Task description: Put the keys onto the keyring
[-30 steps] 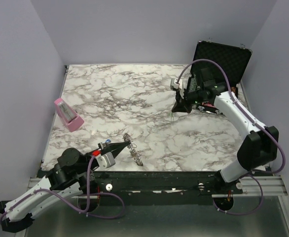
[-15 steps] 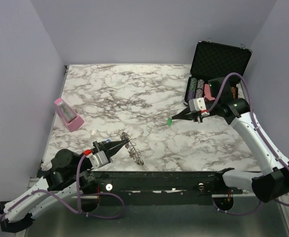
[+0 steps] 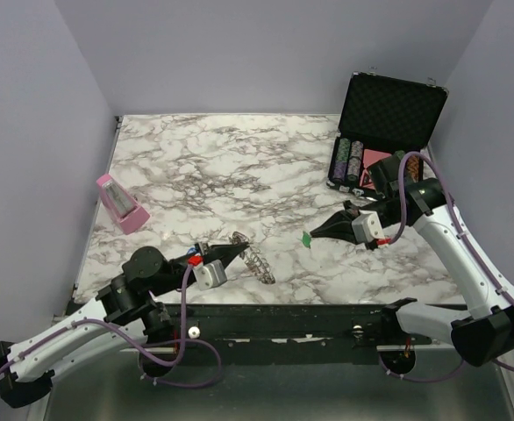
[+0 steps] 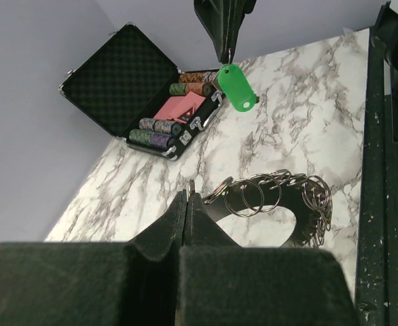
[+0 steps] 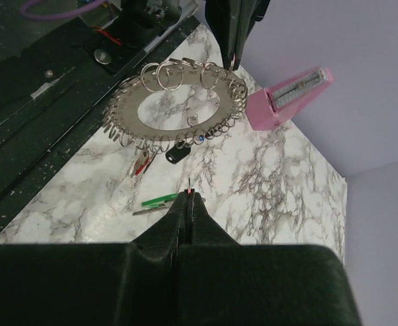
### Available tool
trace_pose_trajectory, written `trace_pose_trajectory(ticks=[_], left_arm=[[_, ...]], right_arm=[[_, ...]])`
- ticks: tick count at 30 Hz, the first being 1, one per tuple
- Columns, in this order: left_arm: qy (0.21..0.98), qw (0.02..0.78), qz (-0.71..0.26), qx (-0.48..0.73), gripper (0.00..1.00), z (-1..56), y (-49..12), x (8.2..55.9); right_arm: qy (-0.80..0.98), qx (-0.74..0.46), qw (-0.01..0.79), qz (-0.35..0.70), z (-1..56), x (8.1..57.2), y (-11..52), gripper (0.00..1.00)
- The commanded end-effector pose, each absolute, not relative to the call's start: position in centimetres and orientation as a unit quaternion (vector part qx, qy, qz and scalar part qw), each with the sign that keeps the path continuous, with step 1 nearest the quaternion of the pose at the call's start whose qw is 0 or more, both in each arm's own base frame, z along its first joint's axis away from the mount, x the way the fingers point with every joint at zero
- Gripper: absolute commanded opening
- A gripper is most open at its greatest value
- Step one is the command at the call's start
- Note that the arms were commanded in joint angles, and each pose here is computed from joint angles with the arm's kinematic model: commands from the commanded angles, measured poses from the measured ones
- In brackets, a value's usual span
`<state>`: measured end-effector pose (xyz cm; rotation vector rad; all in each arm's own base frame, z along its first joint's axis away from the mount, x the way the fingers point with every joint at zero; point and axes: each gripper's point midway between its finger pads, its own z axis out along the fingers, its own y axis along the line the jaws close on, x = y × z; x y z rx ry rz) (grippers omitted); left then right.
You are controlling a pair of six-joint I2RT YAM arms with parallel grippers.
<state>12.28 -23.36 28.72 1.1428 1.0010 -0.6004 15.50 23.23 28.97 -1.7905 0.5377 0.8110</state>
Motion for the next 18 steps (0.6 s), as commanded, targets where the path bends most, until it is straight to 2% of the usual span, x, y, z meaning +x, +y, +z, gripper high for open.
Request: trace_pose_trajectory(ticks=[1,18], left_arm=[[0.39,0.722,-0.264,0.508,0.0,32.3,-23.7,11.9],[0.414,0.697,-0.297,0.505,0.0,30.6,-25.6,12.3]], right_arm=[[0.133,-0.761,0.553,0.312,29.1,13.5,23.2,0.0],[0.165,-0.761,0.532,0.333,27.8,12.9,22.9,0.0]])
